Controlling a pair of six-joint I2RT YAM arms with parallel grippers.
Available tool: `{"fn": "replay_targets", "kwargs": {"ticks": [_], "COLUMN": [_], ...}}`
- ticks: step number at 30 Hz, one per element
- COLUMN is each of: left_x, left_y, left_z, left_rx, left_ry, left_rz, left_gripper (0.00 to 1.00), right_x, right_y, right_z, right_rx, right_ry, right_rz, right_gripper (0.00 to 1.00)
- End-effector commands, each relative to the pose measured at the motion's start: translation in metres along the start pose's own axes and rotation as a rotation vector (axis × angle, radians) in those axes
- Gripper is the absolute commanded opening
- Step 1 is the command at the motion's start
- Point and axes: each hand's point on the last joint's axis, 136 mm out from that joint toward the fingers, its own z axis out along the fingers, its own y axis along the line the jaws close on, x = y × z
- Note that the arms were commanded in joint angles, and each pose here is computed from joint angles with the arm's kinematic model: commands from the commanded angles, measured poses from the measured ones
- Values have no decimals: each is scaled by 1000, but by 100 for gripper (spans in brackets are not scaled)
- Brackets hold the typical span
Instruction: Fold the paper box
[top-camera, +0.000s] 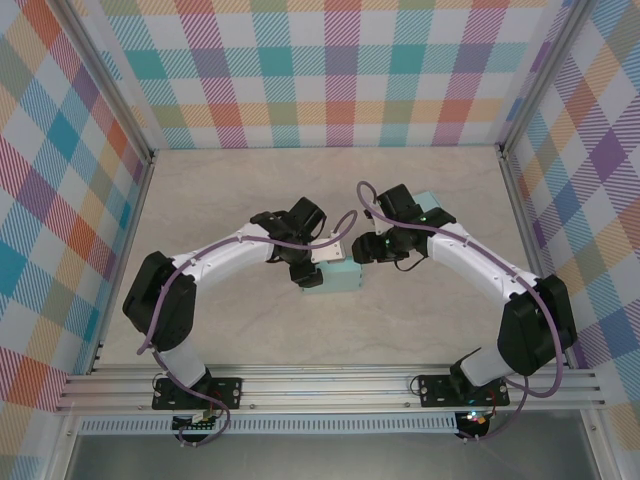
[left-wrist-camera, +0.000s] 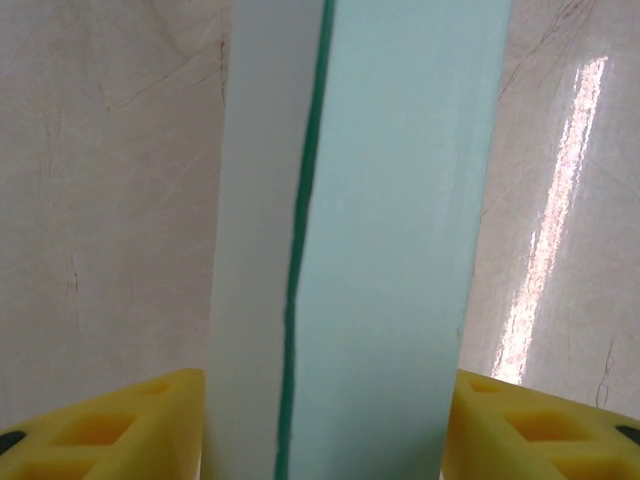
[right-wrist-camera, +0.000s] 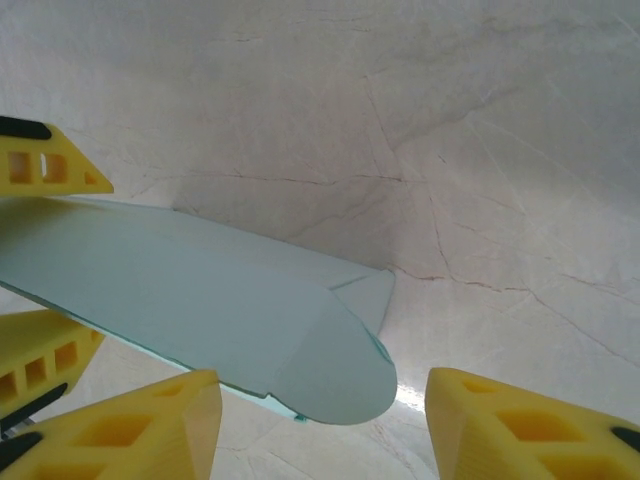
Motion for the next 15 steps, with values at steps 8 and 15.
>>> {"fn": "replay_targets", "kwargs": {"ticks": [8, 15], "left_x": [0, 1], "left_y": [1, 2], "left_z": [-8, -8], "left_rx": [-36, -44], "left_ry": [-16, -10], "left_rz": [19, 20], "left_gripper": [58, 58], "right_x": [1, 12], "right_y": [10, 5], "right_z": [-39, -17], "right_rx": [-20, -28], "right_ry": [-101, -51], "right_rz": [-156, -164], "right_gripper": [66, 66]}}
